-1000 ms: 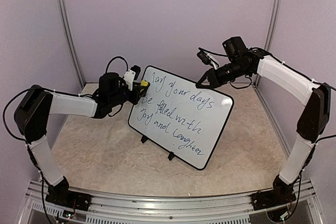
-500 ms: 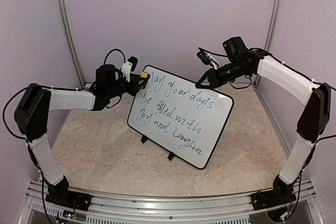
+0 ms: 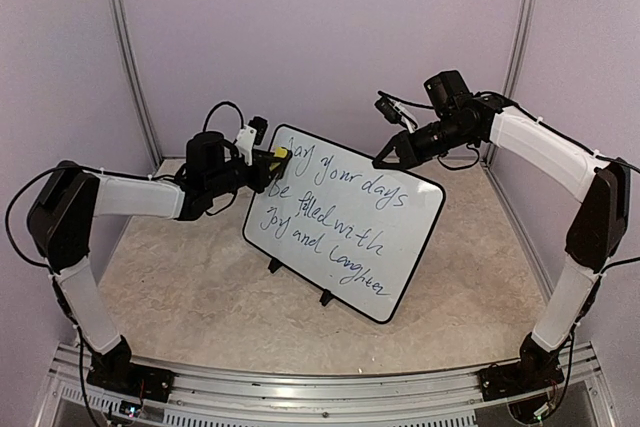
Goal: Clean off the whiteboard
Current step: Erase the center of the whiteboard.
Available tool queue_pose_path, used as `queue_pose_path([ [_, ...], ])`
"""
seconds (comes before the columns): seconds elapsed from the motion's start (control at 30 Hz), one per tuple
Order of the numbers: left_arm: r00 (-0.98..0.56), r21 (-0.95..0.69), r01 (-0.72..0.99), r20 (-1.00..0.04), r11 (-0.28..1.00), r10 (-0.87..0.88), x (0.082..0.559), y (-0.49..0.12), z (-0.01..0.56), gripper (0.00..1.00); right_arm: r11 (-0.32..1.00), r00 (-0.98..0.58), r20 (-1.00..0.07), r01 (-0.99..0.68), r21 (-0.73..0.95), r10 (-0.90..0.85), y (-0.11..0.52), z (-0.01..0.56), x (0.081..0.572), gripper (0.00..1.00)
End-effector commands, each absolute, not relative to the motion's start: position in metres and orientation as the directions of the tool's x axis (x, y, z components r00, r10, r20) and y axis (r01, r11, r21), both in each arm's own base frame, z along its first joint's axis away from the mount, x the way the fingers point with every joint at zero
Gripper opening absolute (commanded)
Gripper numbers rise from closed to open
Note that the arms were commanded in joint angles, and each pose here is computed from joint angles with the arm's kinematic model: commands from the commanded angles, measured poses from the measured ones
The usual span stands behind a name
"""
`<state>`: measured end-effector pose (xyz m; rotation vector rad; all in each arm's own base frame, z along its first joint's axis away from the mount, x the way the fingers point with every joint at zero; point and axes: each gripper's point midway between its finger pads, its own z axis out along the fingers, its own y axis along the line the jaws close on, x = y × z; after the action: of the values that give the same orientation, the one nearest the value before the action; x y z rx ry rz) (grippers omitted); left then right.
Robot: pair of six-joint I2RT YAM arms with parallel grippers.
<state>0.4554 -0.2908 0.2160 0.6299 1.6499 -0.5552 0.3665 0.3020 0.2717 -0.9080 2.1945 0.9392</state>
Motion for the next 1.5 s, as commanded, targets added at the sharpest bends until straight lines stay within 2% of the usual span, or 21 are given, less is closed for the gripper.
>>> queue_pose_path([
  [0.0, -0.118, -0.004, 0.7, -0.987, 0.714, 0.11, 0.451, -0.31, 0.223, 0.15, 0.447, -0.514, -0.77, -0.83, 0.334, -0.377, 0.31, 0.29, 0.353, 0.0],
  [0.27, -0.072, 0.015, 0.696, -0.993, 0.718, 0.09, 0.475, -0.324, 0.252, 0.16, 0.449, -0.511, -0.773, -0.83, 0.33, -0.376, 0.31, 0.292, 0.353, 0.0],
  [0.4, -0.103, 0.01, 0.684, -0.989, 0.729, 0.11, 0.484, -0.326, 0.242, 0.15, 0.449, -0.51, -0.774, -0.831, 0.33, -0.376, 0.31, 0.292, 0.353, 0.0],
  [0.67, -0.19, 0.0, 0.646, -0.969, 0.763, 0.161, 0.453, -0.312, 0.198, 0.15, 0.447, -0.509, -0.774, -0.832, 0.329, -0.377, 0.31, 0.292, 0.351, 0.0],
  [0.9, -0.219, -0.011, 0.641, -0.961, 0.767, 0.17, 0.442, -0.309, 0.186, 0.15, 0.443, -0.511, -0.773, -0.832, 0.334, -0.376, 0.311, 0.291, 0.352, 0.0],
  [1.3, -0.15, 0.003, 0.646, -0.98, 0.763, 0.131, 0.484, -0.323, 0.234, 0.16, 0.434, -0.503, -0.775, -0.838, 0.33, -0.383, 0.313, 0.292, 0.349, 0.0],
  [1.47, -0.179, 0.002, 0.631, -0.972, 0.776, 0.149, 0.494, -0.328, 0.231, 0.16, 0.435, -0.499, -0.776, -0.84, 0.324, -0.385, 0.314, 0.294, 0.349, 0.0],
])
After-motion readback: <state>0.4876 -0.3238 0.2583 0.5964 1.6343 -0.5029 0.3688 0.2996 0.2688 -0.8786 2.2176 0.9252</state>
